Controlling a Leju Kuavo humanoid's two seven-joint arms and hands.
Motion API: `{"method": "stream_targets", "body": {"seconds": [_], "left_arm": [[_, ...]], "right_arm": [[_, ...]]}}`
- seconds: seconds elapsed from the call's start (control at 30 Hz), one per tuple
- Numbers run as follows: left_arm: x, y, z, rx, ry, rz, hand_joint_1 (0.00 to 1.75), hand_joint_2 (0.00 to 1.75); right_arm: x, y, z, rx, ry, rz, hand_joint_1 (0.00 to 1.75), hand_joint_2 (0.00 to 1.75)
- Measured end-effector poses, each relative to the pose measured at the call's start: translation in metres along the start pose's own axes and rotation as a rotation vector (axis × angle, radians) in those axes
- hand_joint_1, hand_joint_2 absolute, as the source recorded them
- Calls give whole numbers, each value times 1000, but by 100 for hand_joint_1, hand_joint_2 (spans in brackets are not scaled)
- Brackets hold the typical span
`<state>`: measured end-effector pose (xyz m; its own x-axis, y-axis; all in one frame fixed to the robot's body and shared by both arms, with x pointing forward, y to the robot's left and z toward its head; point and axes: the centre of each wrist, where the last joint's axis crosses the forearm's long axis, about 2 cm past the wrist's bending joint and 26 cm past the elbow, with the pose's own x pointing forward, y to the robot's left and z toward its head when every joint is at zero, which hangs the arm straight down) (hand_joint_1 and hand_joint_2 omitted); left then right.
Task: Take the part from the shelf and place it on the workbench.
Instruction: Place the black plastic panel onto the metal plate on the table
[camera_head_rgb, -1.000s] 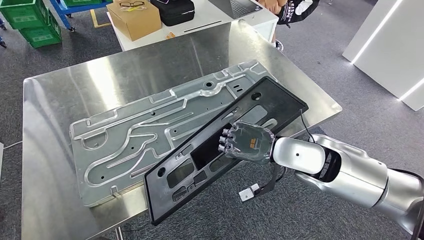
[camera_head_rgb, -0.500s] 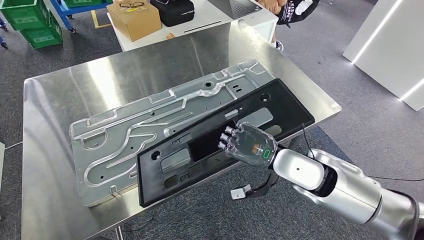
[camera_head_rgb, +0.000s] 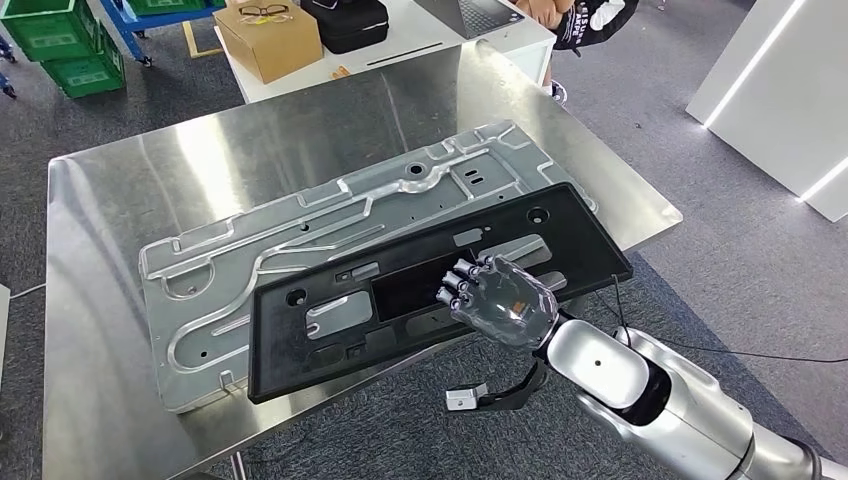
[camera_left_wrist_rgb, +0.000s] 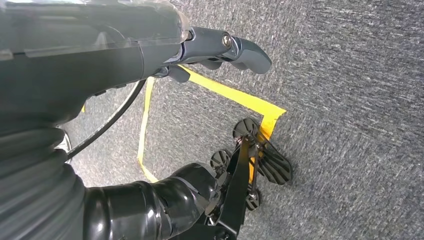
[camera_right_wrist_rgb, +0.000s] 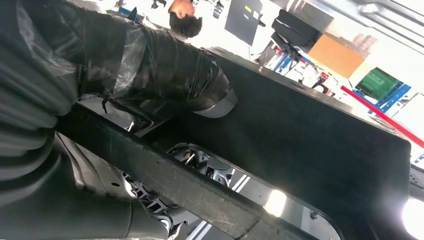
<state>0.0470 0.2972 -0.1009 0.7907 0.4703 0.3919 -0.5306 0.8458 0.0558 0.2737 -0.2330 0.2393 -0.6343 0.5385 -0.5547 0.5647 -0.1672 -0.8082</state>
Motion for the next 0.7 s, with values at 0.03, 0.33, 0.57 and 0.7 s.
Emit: {"method": "stream_targets", "body": {"seconds": [0.03,0.33,0.57,0.7], "left_arm": [[0,0,0,0,0,0,0,175],[0,-1,1,1,1,0,0,175],[-1,-2,1,0,6,0,0,175],[-1,-2,2,-1,5,0,0,175]], "right_arm": [[0,0,0,-1,1,-2,175,175],[3,-1,0,-5,4,-6,175,175],[3,-1,1,0,7,9,175,175],[2,0,3,11,6,11,175,175]]}}
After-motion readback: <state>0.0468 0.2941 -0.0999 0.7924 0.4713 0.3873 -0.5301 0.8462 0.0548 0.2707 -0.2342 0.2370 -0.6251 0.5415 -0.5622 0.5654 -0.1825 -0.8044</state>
